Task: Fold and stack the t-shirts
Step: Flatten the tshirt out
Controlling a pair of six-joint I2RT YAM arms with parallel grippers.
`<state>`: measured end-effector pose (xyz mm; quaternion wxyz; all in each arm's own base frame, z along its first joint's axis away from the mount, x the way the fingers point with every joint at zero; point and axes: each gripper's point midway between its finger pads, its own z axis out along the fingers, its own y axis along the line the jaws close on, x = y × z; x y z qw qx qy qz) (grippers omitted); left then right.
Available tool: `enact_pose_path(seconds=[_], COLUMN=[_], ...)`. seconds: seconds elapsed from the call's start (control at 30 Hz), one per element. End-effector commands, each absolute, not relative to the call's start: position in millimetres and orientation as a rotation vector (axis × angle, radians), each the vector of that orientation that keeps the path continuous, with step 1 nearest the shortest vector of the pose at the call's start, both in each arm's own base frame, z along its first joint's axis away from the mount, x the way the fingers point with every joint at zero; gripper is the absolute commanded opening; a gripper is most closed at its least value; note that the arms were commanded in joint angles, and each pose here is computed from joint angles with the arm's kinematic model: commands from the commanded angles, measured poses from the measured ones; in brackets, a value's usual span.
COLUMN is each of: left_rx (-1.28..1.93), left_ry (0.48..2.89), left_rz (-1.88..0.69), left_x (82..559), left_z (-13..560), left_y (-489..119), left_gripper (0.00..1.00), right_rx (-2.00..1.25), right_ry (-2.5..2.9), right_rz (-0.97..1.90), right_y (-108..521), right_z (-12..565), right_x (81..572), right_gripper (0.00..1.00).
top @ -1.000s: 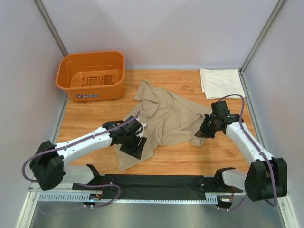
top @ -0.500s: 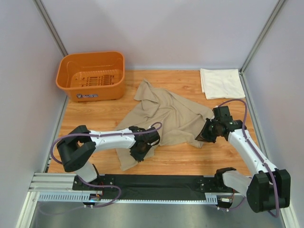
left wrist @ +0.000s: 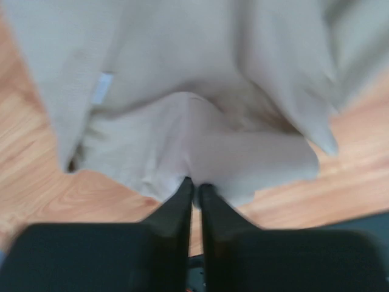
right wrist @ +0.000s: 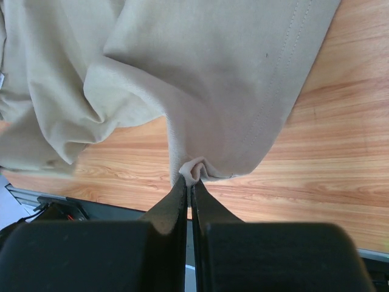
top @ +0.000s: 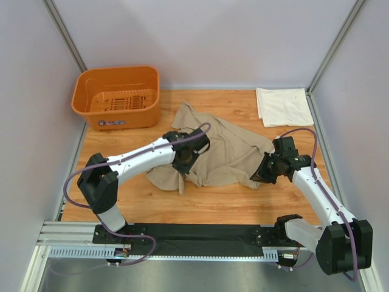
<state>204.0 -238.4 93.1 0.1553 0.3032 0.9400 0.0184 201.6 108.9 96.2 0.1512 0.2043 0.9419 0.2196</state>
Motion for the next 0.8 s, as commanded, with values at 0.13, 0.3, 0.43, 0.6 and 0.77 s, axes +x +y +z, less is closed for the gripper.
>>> enact_pose_path(seconds=[0.13,0.3,0.43,0.6,0.77], left_rx=[0.556,0.505,0.458,0.235,-0.024], left_ry=[2.699,2.709,2.719,2.694,2.780], left_rz=[0.459,0.255,-0.378,-0.789,-0.780], left_x=[306,286,235,190,173], left_z=[130,141,140,122,83], left_y=[-143,-149,-203,-226,-217], left_gripper=[0.54,0.64,0.54,0.61,0.70], right_rx=[0.559,0.526,0.513,0.497,0.488], right_ry=[2.682,2.695,2.703,2.711,2.719], right_rz=[0.665,0.647,0.652,0.661,0.670], right_y=[115,113,114,115,117], right_z=[113,112,108,105,103], right_x=[214,214,214,215,218], right_gripper=[0.00,0.00,0.00,0.00,0.00])
